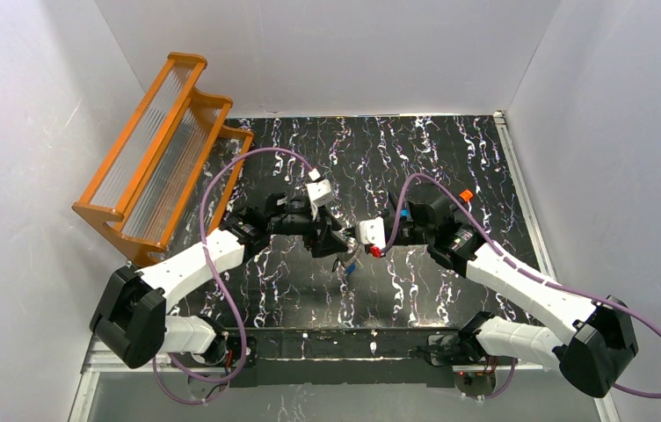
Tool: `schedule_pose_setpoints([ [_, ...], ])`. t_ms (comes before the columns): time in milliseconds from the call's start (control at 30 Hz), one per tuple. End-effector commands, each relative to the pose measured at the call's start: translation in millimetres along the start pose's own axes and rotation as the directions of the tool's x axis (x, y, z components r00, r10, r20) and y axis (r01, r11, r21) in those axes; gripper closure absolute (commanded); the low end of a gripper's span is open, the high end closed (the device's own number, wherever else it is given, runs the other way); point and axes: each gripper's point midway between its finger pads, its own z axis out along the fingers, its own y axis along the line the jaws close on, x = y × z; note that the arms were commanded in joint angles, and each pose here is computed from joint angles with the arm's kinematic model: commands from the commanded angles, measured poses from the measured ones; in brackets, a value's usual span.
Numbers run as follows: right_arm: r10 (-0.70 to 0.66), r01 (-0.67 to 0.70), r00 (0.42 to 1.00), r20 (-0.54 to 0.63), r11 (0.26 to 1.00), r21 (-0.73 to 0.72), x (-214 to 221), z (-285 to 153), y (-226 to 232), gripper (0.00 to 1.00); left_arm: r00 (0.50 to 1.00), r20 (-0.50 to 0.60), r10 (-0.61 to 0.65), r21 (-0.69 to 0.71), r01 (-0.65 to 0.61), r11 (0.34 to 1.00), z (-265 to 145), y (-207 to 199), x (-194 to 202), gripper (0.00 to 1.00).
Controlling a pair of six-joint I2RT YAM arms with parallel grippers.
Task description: Remove the keys from the keyring
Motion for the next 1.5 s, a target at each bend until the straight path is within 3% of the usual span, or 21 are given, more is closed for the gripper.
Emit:
schedule_pose_setpoints([
  [0, -0.050, 0.047, 0.995, 0.084, 0.998, 0.040, -21, -1, -10, 0.99, 1.000, 0.016, 0.004, 0.027, -0.004, 1.000, 3, -5, -4, 0.38],
  [300, -0.005, 0.001, 0.999, 0.044, 0.997, 0.082, -11, -4, -11, 0.99, 0.993, -0.023, 0.117, -0.035, -0.118, 0.992, -14, -3, 0, 0.40],
  [500, 0.013, -0.017, 0.999, 0.049, 0.996, 0.090, -10, -4, -8, 0.99, 0.985, 0.009, 0.170, -0.035, -0.170, 0.985, -18, -8, -6, 0.41],
  [1067, 0.129, -0.126, 0.992, -0.015, 0.984, 0.122, 7, 1, -15, 0.99, 0.997, 0.075, 0.010, 0.039, -0.013, 0.999, -1, -18, -14, 0.50],
  [1467, 0.261, -0.243, 0.961, -0.095, 0.956, 0.167, 15, -3, -26, 0.99, 0.996, 0.043, -0.079, -0.111, 0.084, 0.990, -5, 1, -7, 0.59],
])
